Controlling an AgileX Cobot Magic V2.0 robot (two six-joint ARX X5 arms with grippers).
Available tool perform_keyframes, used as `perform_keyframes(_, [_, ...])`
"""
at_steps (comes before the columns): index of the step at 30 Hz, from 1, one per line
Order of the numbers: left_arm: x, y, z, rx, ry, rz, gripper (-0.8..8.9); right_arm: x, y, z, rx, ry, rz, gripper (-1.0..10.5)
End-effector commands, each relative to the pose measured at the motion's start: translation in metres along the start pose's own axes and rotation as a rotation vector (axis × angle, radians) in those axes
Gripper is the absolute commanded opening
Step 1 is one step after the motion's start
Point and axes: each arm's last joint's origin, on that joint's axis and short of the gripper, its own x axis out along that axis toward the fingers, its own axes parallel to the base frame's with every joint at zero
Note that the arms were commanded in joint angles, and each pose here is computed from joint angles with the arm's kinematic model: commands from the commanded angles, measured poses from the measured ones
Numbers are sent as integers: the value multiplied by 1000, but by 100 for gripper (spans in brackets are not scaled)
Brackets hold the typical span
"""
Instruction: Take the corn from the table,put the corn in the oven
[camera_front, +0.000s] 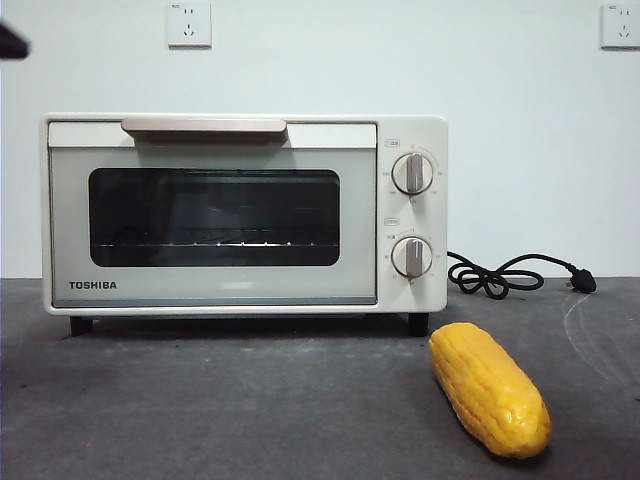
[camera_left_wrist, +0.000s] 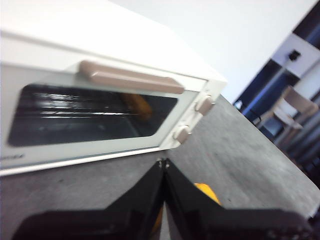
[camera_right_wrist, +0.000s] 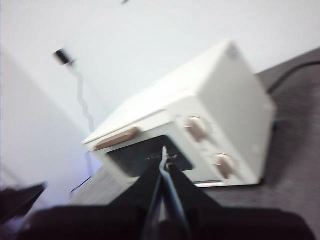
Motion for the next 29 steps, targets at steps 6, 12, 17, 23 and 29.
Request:
perform_keyframes(6, [40,-26,47,136,168,-86,-5,15,33,62,-117,114,85,-3])
perform_keyframes(12, [62,-52,78,221,266,-99,-6,41,46,92,-80,341,88,-3])
perform_keyframes(17, [68,-67,96,297,296,-41,-6,74,48,88,-96,582,-7,1])
perform_keyframes(23, [66,-69,98,327,326,17,-6,120,53,48,-191,819,-140,11])
perform_keyframes(29, [62,-63,89,377,425,111,-6,155,59,-1,-233,1016,-217,210])
